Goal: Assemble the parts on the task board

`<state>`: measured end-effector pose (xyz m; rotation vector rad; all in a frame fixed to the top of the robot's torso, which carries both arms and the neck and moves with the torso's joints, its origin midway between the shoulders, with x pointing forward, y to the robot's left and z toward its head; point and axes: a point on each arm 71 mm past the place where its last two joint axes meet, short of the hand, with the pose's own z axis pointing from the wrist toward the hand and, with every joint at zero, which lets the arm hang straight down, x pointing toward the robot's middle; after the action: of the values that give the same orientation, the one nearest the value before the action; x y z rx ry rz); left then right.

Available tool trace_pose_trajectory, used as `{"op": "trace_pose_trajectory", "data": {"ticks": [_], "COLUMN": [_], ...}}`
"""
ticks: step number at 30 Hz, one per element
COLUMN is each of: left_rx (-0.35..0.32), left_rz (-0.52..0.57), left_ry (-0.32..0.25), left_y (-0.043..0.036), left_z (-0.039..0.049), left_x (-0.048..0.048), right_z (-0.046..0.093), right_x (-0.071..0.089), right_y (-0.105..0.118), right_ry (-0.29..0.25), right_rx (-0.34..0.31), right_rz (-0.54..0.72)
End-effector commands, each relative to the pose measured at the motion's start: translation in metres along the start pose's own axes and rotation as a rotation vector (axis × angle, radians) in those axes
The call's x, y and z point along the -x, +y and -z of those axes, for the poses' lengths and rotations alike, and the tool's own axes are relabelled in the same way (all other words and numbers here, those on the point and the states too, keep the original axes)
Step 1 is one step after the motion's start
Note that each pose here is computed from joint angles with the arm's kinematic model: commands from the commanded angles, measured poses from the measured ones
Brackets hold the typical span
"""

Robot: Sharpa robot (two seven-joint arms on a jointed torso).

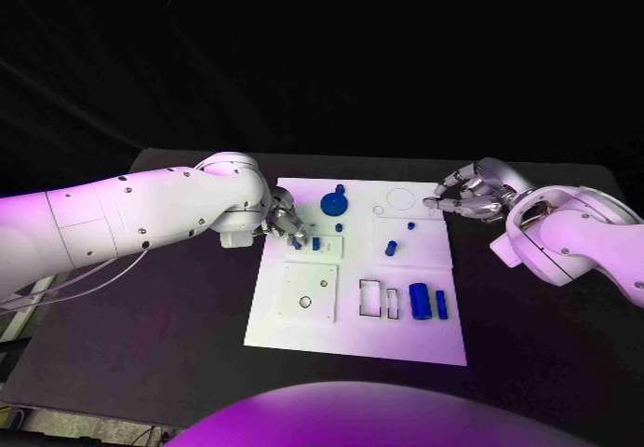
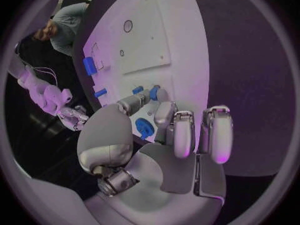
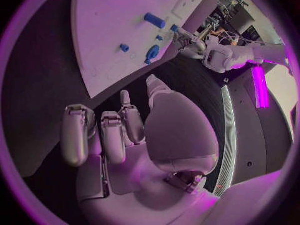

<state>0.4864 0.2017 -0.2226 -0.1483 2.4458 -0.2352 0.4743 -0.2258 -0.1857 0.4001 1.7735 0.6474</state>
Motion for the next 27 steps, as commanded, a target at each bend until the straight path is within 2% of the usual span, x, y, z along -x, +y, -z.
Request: {"op": "trace_pose_trajectory", "data": {"ticks": [1,27], "left_rx": [-0.002,-0.002], "left_rz": [0.016,0.036], "left_ry": [0.038,0.034], "left_y": [0.0006,0.0034], "left_z": [-0.0025,-0.0017], "left_x": [-0.0076,-0.0071], "right_z": [0.0000,0.0000], "right_x": [-0.0006,-0.0009], "right_y": [0.0007,0.0009], "right_ry": [0.003,0.002], "right_rx": [0.009,0.009], "right_rz": [0.005,0.005]}}
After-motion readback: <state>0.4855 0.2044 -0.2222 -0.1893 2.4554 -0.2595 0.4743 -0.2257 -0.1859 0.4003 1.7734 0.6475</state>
